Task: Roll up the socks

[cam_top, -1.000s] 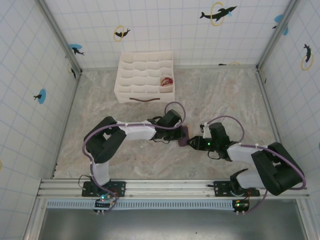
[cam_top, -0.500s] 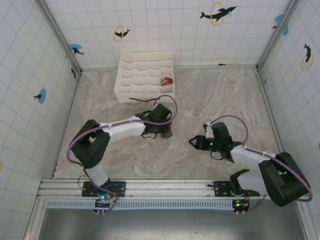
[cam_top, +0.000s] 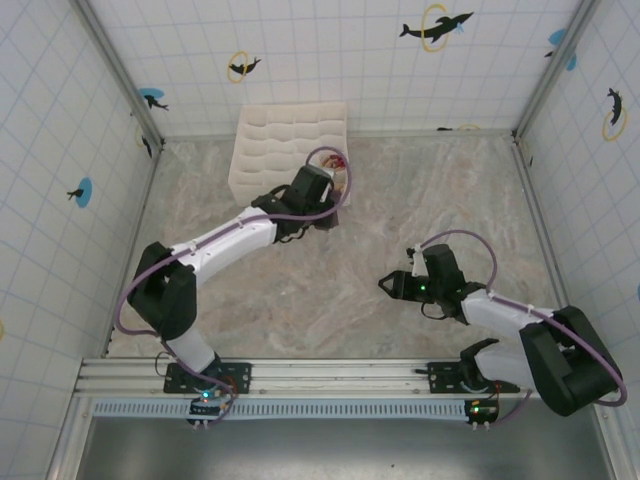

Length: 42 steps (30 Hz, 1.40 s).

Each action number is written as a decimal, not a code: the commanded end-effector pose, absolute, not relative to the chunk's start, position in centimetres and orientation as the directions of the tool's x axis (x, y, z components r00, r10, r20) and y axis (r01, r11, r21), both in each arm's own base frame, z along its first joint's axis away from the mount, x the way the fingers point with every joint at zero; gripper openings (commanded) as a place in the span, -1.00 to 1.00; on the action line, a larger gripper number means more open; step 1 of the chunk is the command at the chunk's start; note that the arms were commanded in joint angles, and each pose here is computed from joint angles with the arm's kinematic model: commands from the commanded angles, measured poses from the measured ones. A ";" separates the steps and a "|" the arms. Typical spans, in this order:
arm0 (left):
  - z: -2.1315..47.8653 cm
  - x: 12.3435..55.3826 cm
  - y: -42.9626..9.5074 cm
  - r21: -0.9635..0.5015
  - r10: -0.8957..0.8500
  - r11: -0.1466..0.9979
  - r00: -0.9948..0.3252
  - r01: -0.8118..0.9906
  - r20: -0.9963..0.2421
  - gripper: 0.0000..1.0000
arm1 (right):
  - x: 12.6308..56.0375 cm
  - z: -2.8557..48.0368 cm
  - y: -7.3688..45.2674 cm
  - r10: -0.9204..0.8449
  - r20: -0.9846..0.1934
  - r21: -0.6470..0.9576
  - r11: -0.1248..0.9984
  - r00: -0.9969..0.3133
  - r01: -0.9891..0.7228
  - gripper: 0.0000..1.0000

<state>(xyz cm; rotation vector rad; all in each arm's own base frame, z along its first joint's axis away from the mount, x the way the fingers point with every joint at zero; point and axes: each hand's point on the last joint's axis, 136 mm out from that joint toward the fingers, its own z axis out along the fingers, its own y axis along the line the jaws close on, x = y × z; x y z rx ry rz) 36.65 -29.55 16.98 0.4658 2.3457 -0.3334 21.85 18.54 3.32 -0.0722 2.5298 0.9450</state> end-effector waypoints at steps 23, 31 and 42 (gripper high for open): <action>21.8 49.0 -27.0 -0.148 0.194 0.817 -0.507 0.557 -0.840 -1.00 | 23.2 6.1 18.4 0.126 -0.457 0.617 0.758 -0.881 -0.212 0.20; 23.1 52.2 -26.3 -0.115 0.176 0.744 -0.359 0.658 -0.917 -1.00 | 24.1 6.5 17.9 0.148 -0.410 0.626 0.763 -0.900 -0.160 0.22; 23.1 56.5 -26.1 -0.254 0.085 0.605 -0.378 0.755 -0.922 -1.00 | 25.8 6.0 17.8 0.145 -0.350 0.610 0.785 -0.925 -0.108 0.21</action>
